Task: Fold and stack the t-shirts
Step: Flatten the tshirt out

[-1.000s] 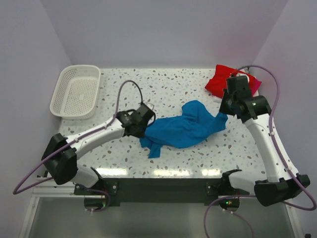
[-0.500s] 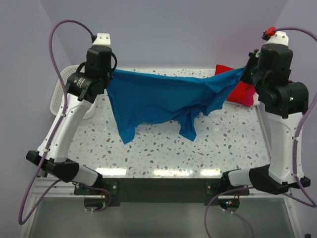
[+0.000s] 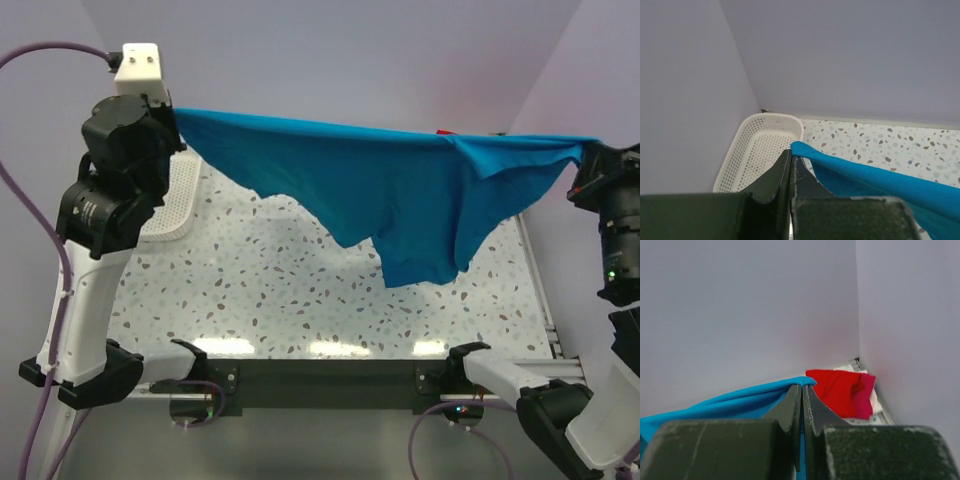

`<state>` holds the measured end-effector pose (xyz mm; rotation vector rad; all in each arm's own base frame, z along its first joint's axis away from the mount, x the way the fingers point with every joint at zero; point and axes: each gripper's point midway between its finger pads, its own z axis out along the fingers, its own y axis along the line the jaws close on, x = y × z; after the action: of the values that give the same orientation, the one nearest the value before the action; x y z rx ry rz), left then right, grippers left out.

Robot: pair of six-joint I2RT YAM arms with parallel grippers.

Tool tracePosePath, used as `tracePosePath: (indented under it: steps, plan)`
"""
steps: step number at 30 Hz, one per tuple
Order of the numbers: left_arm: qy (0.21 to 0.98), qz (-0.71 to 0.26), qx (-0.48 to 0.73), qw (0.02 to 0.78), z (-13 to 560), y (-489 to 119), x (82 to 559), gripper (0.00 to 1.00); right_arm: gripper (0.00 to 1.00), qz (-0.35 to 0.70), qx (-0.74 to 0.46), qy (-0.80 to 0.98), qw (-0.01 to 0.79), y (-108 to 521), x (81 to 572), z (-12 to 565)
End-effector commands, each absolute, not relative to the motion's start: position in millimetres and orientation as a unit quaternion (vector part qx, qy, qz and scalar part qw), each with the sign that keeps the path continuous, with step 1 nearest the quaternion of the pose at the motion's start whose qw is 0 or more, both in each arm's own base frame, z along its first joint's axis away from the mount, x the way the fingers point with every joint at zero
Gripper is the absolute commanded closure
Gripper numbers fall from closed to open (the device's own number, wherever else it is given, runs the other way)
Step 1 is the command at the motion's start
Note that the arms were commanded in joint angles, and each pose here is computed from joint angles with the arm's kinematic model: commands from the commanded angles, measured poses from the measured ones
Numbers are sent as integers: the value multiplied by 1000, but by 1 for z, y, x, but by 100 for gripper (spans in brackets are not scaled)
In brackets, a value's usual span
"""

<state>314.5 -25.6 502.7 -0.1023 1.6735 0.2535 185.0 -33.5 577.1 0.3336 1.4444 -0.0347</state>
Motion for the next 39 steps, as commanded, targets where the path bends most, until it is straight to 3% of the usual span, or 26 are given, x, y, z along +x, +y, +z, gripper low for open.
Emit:
tracePosePath:
  steps: [1,11,16,21,29,39]
  plan:
    - [702,115,-62,700,539,-16,307,100,100,-38,172,618,766,-46,185,603]
    - [782,114,38,611,444,-68,379,100,100,-24,127,733,668,0,308,506]
    - [801,140,44,580,410,-63,431,100,100,-4,107,770,629,27,377,462]
    - [789,132,-7,600,439,-32,469,100,100,25,109,759,642,41,410,477]
    - [753,122,-3,647,481,-27,453,100,100,42,117,691,712,35,393,557]
    - [676,62,-21,734,563,-17,353,100,100,29,123,613,780,2,283,617]
